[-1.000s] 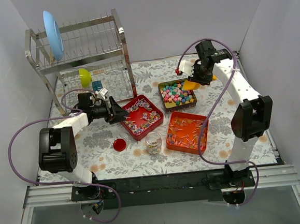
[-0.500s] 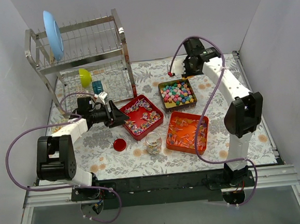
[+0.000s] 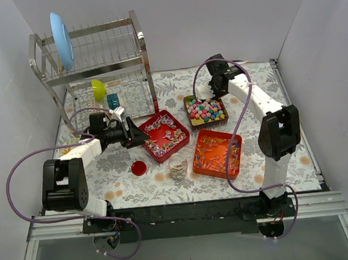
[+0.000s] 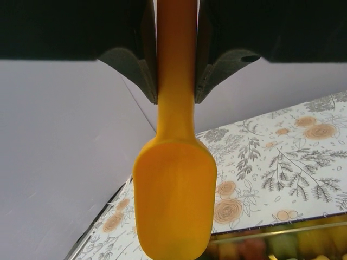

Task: Pack the candies
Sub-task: Scoop the fake candies from the storage box.

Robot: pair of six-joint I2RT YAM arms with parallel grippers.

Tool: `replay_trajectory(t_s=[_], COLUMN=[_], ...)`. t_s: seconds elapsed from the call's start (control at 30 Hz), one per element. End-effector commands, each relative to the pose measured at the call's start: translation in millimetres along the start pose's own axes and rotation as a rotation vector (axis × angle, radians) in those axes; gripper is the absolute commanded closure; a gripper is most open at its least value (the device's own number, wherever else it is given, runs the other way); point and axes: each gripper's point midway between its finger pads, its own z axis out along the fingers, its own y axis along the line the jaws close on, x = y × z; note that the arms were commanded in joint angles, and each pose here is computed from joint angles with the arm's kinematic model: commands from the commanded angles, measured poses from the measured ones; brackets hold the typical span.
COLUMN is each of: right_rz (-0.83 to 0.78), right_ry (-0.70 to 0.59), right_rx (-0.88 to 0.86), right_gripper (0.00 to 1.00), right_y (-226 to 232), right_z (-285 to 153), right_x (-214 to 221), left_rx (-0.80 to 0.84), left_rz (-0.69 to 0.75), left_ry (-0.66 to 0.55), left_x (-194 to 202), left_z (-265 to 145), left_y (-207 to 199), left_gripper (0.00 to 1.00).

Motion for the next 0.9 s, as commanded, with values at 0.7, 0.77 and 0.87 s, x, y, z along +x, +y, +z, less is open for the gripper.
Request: replay_trajectory(t_s=[0.7,0.77,0.87], right_rz=[-0.183,-0.181,-0.167], right_ry=[-0.02,-0.012,0.017], right_rx=[0.019,0.033,0.05], right_gripper=[0.99,0.99,0.99], right_y=[18.5,14.2,6.6], right_z=[-15.3,-16.9,-19.4], right_x=[-62.8,-60.7,-47.1], left_rx=[0.019,0.019,0.022], left_rz=[0.03,0.026,0.025], left_ry=[-0.028,-0.027,-0.029], left_x=[0.1,-0.4,-2.0], left_z=[-1.8,-1.1,-0.6], left_y=[-4.2,-3.4,-4.0], left_gripper=[0.42,0.42,0.42])
